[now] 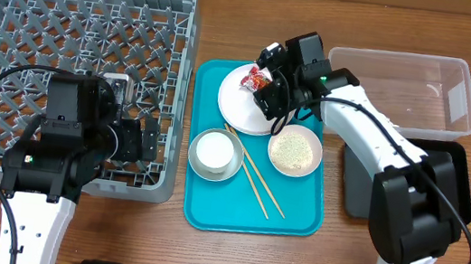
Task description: Sort waste into correct bins and load items into the dishwasher
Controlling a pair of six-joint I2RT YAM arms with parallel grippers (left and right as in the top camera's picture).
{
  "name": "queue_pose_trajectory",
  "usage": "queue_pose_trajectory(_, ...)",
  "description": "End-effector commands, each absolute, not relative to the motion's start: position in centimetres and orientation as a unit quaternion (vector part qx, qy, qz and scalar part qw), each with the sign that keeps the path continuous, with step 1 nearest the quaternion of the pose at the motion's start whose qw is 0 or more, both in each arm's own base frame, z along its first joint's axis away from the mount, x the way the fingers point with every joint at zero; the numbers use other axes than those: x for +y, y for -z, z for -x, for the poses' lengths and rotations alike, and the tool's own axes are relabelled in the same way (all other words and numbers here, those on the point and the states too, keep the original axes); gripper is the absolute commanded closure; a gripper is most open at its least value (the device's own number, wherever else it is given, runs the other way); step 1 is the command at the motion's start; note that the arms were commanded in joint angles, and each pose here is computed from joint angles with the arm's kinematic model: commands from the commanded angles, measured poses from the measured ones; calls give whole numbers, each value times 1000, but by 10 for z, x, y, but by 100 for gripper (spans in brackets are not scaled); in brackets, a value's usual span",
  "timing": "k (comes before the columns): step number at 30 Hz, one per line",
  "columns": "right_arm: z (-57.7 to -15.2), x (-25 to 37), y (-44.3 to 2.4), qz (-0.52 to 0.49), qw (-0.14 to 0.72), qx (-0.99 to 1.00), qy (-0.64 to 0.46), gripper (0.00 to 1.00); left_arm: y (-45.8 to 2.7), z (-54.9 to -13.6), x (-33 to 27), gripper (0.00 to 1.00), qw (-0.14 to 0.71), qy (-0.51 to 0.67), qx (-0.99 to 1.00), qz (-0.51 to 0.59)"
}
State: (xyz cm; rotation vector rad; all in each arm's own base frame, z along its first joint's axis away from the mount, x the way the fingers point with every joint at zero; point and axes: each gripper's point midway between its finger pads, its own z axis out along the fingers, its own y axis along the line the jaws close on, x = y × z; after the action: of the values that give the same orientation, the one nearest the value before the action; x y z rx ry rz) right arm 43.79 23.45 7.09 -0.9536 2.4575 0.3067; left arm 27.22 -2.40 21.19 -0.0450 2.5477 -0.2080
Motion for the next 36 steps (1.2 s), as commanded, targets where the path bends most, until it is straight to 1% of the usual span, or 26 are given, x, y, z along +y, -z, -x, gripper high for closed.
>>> queue_pose_trajectory(1,-447,235,-60,351,243,899,-102,23,-222,-276,-28,0,300,87,950,19)
queue_pose_trajectory(5,-447,234,-42,351,228,903,-98,23,-222,-276,-28,0,300,87,950,19)
queue_pose_trajectory(11,-446,233,-39,351,225,904,-98,24,-222,-276,-28,0,300,87,950,19)
queue_pose_trajectory(17,-439,230,-32,350,213,907,-98,38,-222,-276,-28,0,299,87,950,19)
queue_pose_trajectory(19,-433,229,-26,349,203,910,-100,41,-222,-276,-28,0,299,87,950,19)
queue_pose_trajectory(23,-430,227,-23,347,195,912,-99,46,-222,-276,-28,0,300,87,950,19)
queue_pose_trajectory(26,-431,226,-23,347,196,912,-97,46,-222,-276,-28,0,299,87,950,19)
queue_pose_trajectory(28,-434,223,-23,344,200,914,-84,50,-221,-276,-28,0,299,87,950,19)
queue_pose_trajectory(32,-441,210,-22,337,205,918,-43,51,-222,-276,-28,0,300,87,950,19)
queue_pose_trajectory(36,-443,209,-22,336,208,918,-36,48,-222,-276,-28,0,299,87,950,19)
